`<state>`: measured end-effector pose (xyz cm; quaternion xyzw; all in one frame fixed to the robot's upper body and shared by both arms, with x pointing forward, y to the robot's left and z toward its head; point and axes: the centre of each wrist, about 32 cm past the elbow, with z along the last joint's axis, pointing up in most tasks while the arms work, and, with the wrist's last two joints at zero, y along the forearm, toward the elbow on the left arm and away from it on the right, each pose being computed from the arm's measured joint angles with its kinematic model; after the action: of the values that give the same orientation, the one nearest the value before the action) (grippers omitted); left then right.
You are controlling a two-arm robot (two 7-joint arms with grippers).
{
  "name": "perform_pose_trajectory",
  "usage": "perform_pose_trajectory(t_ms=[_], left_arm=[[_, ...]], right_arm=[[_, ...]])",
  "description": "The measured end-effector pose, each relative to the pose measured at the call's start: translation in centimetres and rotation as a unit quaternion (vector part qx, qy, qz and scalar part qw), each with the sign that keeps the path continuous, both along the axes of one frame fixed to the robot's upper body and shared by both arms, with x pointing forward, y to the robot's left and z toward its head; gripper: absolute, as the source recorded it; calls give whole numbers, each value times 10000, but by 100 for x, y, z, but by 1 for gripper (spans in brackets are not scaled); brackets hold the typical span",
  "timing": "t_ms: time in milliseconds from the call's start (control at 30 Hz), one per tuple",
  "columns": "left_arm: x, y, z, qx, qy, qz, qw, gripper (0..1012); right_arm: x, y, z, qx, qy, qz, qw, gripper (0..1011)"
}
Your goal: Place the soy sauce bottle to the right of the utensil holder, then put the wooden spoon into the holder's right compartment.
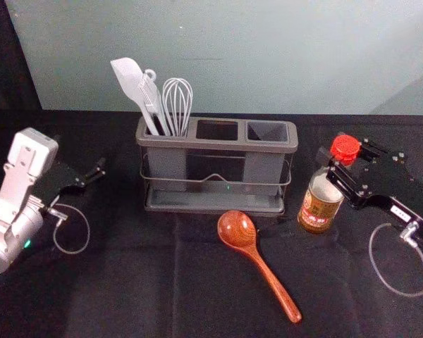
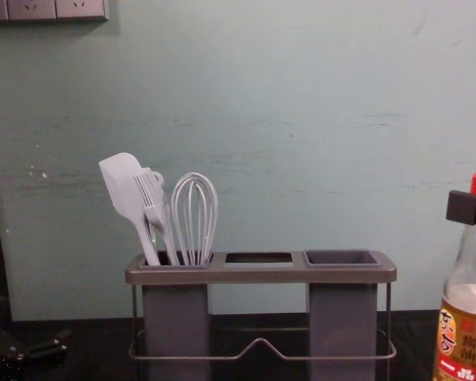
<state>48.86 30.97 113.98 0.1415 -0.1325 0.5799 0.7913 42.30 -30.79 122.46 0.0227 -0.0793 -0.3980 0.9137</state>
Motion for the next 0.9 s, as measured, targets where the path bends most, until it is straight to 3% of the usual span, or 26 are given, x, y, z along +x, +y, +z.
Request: perform_pose_trajectory(t_ms=[233, 567, 900], left_arm=[[0, 0, 0, 0, 0, 0, 10000, 1005], [0, 0, 0, 0, 0, 0, 10000, 1005], [0, 0, 0, 0, 0, 0, 10000, 1005]], right_arm=[[114, -66, -7, -71, 69, -140, 9999, 383], [402, -133, -118, 21, 316, -406, 9987, 383], [660, -84, -226, 63, 485, -591, 9971, 383]])
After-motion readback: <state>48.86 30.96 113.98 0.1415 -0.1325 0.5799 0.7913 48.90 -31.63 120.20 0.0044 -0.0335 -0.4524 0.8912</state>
